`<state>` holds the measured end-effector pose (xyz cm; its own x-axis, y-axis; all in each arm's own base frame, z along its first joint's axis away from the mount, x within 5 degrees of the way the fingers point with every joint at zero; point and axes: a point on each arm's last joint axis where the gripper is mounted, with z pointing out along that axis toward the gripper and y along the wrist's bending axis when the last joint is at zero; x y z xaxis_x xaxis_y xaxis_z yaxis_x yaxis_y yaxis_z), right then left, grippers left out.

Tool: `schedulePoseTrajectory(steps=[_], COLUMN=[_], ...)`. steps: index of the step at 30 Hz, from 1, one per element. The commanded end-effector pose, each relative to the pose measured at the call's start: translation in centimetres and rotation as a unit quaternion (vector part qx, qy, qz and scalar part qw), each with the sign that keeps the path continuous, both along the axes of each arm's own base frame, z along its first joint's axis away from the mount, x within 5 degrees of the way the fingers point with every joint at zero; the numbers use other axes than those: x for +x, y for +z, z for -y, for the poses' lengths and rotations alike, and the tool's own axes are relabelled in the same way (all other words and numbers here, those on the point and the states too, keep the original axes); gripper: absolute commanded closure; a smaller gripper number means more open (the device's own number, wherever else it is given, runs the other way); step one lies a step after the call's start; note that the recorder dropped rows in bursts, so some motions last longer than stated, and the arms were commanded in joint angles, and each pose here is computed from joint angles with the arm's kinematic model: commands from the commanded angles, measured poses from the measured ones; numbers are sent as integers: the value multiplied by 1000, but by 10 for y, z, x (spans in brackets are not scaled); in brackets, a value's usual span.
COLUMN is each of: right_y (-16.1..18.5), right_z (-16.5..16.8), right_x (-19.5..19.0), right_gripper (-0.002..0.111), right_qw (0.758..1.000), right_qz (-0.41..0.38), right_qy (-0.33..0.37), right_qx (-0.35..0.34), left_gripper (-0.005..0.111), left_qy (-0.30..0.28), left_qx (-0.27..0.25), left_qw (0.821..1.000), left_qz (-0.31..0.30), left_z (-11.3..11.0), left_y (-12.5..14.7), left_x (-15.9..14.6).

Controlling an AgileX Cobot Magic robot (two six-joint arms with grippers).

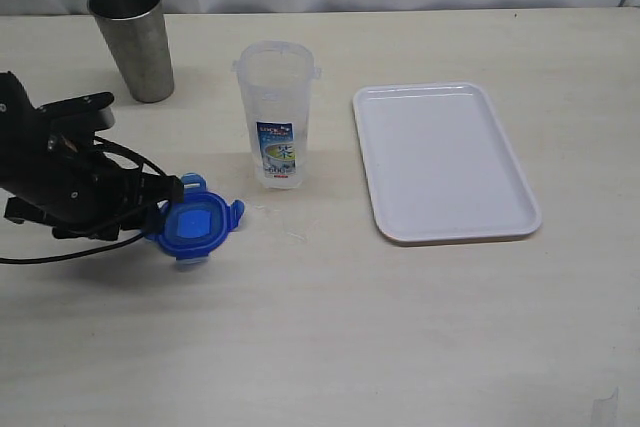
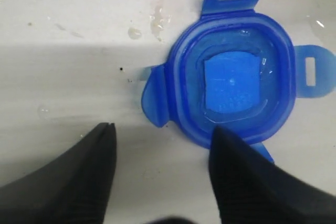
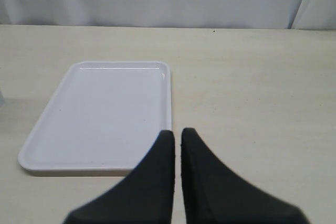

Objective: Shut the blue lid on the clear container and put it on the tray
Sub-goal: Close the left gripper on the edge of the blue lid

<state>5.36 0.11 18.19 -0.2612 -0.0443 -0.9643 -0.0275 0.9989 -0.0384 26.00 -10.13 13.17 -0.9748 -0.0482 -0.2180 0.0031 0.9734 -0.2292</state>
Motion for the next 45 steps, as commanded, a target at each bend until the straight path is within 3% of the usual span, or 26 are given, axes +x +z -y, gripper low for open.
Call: schedulePoseTrajectory(steps=[1, 12, 29, 38, 45], right_y=[0, 0, 0, 0, 0], right_z=[0, 0, 0, 0, 0], right_x=[0, 0, 0, 0, 0], right_gripper=[104, 104, 104, 104, 104], right_qw=[1000, 1000, 1000, 1000, 1000], right_qz=[3, 3, 3, 3, 3], right_qy=[2, 2, 2, 2, 2], right_qx=[-2, -2, -2, -2, -2], left_gripper=[68, 68, 69, 96, 96], left_qy=[-9, -13, -45, -48, -48], left_qx=[3, 15, 20, 22, 22], left_qw=[1000, 1000, 998, 998, 998], left_qz=[2, -21, 35, 30, 30], left_z=[0, 0, 3, 2, 2], left_y=[-4, -22, -16, -17, -17], left_x=[1, 1, 15, 13, 13])
